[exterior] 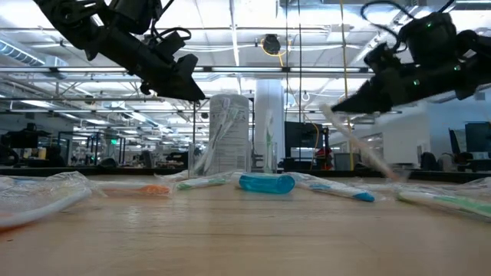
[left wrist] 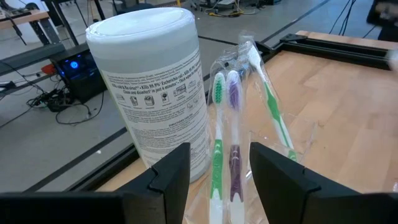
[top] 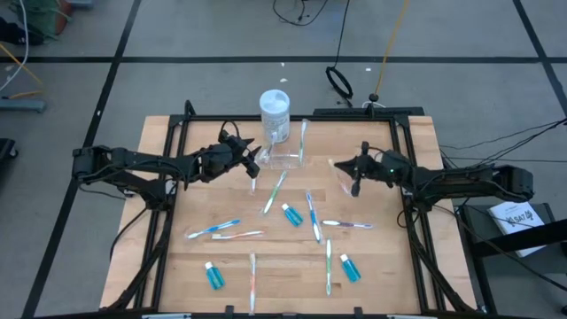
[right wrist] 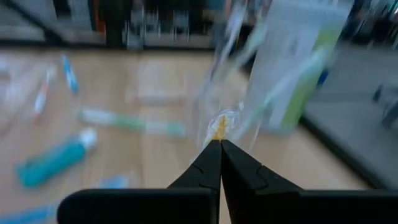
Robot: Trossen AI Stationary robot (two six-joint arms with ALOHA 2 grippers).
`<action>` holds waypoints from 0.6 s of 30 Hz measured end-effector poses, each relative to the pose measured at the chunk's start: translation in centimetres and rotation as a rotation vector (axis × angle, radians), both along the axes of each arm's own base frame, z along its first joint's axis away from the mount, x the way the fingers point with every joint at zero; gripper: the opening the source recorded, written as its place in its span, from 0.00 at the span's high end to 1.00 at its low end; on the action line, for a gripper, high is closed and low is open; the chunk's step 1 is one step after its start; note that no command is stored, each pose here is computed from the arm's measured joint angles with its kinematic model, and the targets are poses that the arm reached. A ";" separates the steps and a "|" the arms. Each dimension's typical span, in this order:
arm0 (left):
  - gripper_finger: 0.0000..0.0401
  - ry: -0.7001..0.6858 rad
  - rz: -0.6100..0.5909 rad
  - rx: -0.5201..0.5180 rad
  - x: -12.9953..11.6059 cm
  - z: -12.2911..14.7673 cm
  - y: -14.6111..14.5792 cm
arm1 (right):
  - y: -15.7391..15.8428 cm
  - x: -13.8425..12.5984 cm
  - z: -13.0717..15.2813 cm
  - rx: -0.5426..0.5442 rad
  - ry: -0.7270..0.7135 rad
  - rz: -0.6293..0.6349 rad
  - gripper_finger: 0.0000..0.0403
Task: Pick & Place toothbrushing station
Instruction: Put the orange toothbrush into the transparent organizer
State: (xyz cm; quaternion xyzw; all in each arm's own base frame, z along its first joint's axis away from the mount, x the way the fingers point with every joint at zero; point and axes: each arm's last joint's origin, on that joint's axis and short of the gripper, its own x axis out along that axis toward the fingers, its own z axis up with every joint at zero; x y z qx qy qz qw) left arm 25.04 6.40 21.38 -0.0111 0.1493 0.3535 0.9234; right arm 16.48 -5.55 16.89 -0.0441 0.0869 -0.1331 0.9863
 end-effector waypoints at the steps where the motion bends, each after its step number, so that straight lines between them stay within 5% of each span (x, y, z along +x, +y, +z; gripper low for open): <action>1: 0.57 0.000 0.000 0.000 0.0 0.0 0.0 | 0.0 0.1 0.4 -0.005 -0.042 0.000 1.00; 11: 0.57 -0.004 0.001 -0.002 0.0 0.0 0.0 | -0.1 1.2 2.4 0.008 -0.364 0.036 1.00; 18: 0.57 -0.006 0.001 -0.003 0.0 0.0 0.0 | -0.9 5.4 3.1 -0.047 -0.360 0.060 1.00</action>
